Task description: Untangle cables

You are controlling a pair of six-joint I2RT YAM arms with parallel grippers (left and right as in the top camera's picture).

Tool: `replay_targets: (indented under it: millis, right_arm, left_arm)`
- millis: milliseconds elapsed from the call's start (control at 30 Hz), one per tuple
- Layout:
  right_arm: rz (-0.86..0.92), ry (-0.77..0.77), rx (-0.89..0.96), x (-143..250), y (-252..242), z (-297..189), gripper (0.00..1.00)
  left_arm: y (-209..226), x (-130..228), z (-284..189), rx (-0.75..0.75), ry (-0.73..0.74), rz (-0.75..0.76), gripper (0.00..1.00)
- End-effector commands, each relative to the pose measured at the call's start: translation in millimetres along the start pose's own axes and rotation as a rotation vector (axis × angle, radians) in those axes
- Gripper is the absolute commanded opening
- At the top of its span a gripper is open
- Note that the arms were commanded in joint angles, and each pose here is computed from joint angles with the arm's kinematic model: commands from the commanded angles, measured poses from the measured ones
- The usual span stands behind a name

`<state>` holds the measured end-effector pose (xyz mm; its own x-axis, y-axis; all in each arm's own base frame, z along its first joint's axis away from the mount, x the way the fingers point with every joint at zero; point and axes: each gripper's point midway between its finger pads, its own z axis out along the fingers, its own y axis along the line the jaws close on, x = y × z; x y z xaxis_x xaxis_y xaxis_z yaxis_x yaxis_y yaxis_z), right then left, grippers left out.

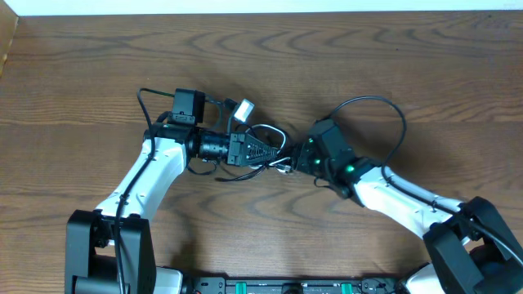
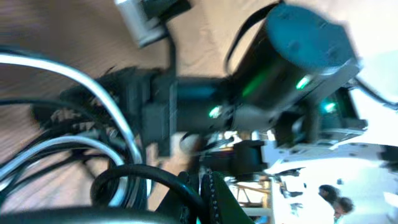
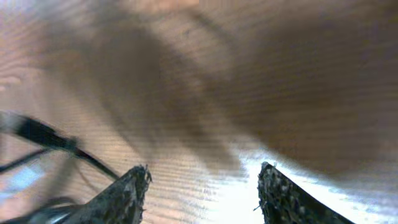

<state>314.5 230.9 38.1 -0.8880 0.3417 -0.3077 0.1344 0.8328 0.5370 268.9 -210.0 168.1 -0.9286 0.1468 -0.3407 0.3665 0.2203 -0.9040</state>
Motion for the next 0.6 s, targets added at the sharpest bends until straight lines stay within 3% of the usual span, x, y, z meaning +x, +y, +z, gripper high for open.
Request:
replay_targets:
  millis: [0, 200, 567]
  right_arm:
    - [0.030, 0.094, -0.143, -2, 13, -5, 0.58]
    - [0.046, 0.246, -0.446, -6, 48, -31, 0.59]
    - [0.045, 0.315, -0.482, 14, 64, -34, 0.63]
  left_arm:
    - [17, 10, -1, -0.090, 0.028, 0.081, 0.08]
    - [22, 14, -2, -0.121, 0.047, 0.135, 0.08]
    - [12, 21, -1, -0.064, 0.059, 0.205, 0.08]
